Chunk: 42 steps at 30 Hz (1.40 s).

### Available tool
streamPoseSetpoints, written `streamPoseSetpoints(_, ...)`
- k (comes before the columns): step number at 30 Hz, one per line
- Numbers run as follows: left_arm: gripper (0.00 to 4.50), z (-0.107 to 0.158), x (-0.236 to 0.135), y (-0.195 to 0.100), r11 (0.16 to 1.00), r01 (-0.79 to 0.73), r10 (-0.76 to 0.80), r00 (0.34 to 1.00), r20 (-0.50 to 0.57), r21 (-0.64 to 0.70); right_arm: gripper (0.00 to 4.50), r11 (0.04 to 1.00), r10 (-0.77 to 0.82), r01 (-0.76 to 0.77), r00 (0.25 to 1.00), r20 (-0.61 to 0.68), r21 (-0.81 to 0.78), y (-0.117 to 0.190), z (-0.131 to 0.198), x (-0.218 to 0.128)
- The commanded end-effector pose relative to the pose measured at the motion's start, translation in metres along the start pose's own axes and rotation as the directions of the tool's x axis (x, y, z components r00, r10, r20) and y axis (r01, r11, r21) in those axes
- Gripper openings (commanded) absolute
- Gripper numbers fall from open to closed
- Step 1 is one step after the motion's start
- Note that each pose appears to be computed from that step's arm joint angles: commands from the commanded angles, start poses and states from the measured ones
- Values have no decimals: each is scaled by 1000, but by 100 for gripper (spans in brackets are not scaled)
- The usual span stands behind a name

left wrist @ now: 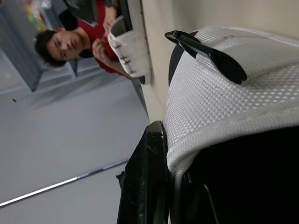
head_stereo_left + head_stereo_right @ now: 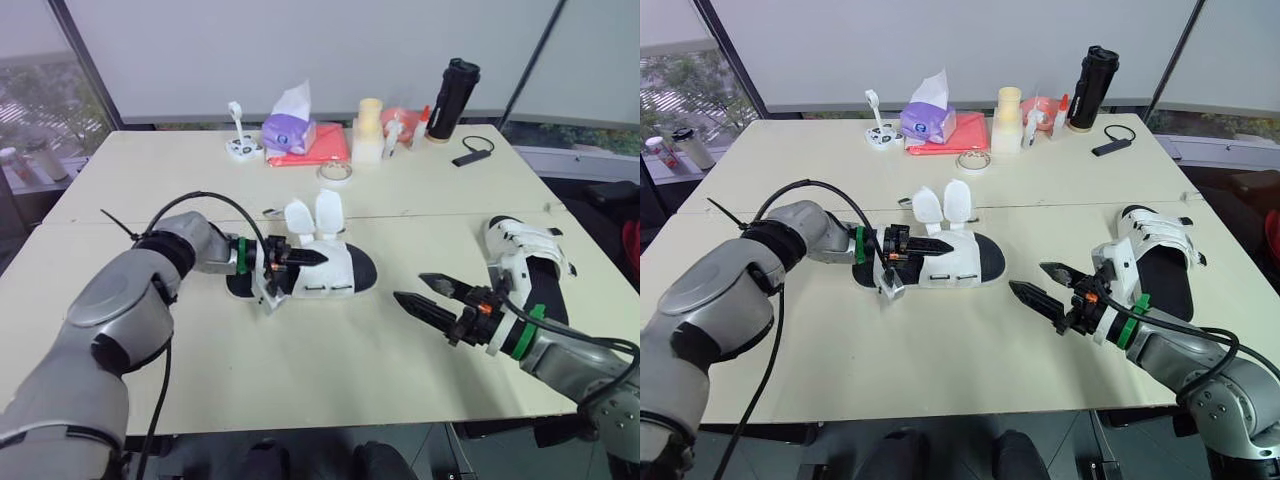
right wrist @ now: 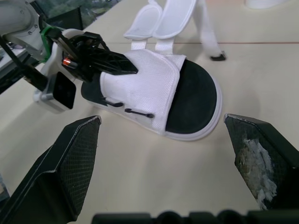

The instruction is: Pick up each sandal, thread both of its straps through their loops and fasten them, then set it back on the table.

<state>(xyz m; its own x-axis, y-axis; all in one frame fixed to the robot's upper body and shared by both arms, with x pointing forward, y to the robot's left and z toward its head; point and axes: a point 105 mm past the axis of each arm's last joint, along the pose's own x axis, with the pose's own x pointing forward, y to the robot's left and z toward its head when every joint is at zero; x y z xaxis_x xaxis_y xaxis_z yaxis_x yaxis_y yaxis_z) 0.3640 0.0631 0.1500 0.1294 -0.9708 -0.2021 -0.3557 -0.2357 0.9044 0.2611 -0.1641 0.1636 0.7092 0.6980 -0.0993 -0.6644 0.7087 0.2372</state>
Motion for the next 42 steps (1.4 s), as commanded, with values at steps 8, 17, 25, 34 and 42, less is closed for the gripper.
streamPoseSetpoints(8,33,4,14,16,985,-152,152,988,-8,-87,450,1000,-13,13,999,39,-7,1,8,-8)
streamPoseSetpoints(17,354,-3,6,12,971,-153,135,985,-106,-184,450,1000,-16,16,1000,18,-7,-3,5,-6)
streamPoseSetpoints(25,354,-32,-48,29,894,-277,151,926,-347,-351,450,999,-25,25,1000,10,-23,-9,8,-9)
streamPoseSetpoints(34,354,-37,-78,-5,472,-363,-54,897,-438,-803,450,1000,-8,8,1000,-2,-6,-15,7,-4)
streamPoseSetpoints(42,354,-18,-54,-5,612,-254,-77,923,-376,-749,450,1000,7,-7,1000,4,-14,-20,11,6)
